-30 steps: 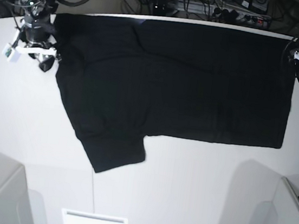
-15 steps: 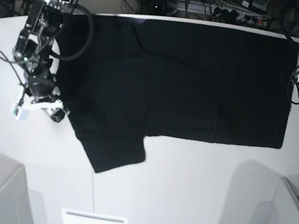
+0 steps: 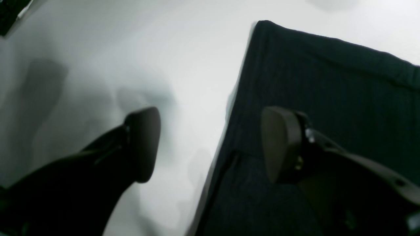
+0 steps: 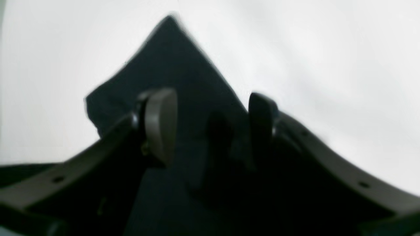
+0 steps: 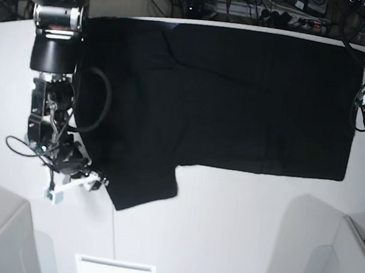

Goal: Fold the T-shirt properly
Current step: 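Move both grippers down along the shirt sides toward the hem, then grasp the hem corners with the right and left grippers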

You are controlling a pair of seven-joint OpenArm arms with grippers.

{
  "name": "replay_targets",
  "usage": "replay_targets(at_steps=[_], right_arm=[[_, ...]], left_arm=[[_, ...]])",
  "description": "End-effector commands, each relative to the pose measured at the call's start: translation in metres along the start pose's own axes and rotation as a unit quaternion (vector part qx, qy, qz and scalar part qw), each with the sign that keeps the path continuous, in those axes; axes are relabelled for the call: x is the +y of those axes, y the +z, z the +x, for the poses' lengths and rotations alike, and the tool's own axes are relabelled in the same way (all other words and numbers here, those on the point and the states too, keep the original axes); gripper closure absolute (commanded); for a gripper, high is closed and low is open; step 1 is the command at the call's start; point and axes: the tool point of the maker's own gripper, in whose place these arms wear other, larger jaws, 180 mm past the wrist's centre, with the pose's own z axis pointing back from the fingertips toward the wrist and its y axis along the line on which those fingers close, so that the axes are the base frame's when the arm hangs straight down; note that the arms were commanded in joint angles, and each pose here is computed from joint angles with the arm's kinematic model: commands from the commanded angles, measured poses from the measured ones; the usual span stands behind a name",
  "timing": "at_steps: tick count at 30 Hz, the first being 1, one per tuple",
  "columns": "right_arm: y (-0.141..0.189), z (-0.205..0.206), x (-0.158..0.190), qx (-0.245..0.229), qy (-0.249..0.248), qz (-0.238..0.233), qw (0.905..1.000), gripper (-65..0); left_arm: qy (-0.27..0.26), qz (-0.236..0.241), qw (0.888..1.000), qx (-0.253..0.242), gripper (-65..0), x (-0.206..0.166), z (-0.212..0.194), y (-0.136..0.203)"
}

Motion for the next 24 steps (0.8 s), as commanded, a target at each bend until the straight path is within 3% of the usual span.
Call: replay_targets(at_steps=[1,11,24], right_arm=[[0.001,0.030,0.007,-0.037,0.013,0.010,0.9992,-32.0],[-0.041,0.030,-0.007,-0.018,0.069,-0.039,0.9967,-32.1],[-0.056,0.015,-0.017,-0.004,0.112,-0.065,0.9916,-32.1]], left_arm=[[-0.006,0.004,1.000,-0.020,-46.2,0.003,0.013,0.003],[-0.006,0.006,1.000,-0.017,-46.2,0.005,0.010,0.004],[-0.005,0.006,1.000,-0.018,-46.2,0.005,0.011,0.003]])
